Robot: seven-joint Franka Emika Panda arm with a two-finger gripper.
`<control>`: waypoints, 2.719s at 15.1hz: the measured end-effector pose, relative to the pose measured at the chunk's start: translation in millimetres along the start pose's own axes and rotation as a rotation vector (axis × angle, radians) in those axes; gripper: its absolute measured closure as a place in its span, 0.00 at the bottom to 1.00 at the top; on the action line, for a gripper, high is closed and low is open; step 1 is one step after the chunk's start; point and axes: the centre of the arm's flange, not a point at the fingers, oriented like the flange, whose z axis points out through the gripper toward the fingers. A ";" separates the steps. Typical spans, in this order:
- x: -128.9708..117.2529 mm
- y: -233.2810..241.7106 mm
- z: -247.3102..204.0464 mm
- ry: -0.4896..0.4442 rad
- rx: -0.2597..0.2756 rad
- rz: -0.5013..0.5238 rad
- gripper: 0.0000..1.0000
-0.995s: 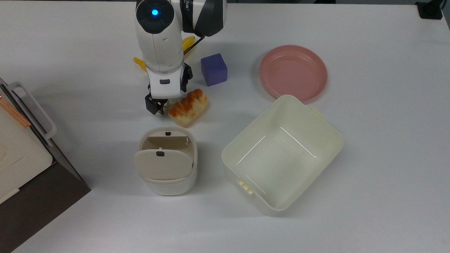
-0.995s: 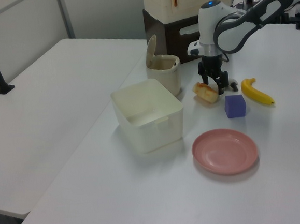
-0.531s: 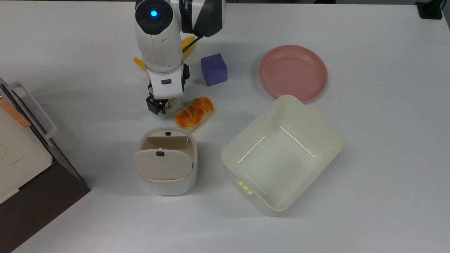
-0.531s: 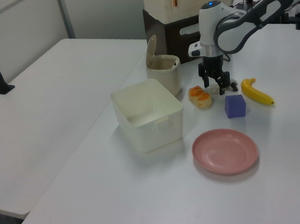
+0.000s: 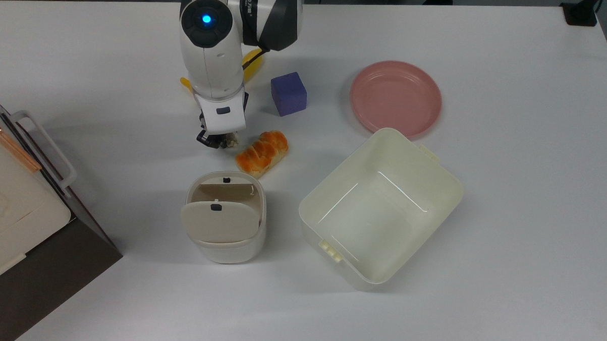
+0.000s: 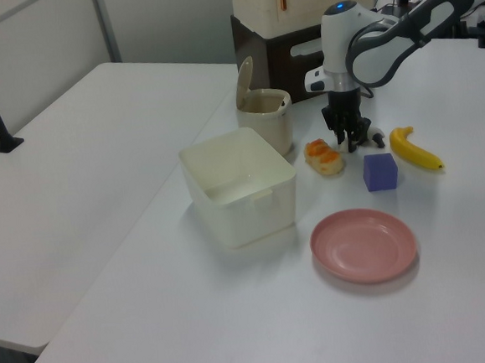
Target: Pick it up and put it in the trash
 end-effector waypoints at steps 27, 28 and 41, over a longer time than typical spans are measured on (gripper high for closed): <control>32.3 27.0 -161.2 0.151 -0.118 0.643 0.68; 35.7 33.5 -168.3 0.216 -0.167 0.706 0.68; 56.8 75.9 -135.3 0.549 -0.361 0.943 0.50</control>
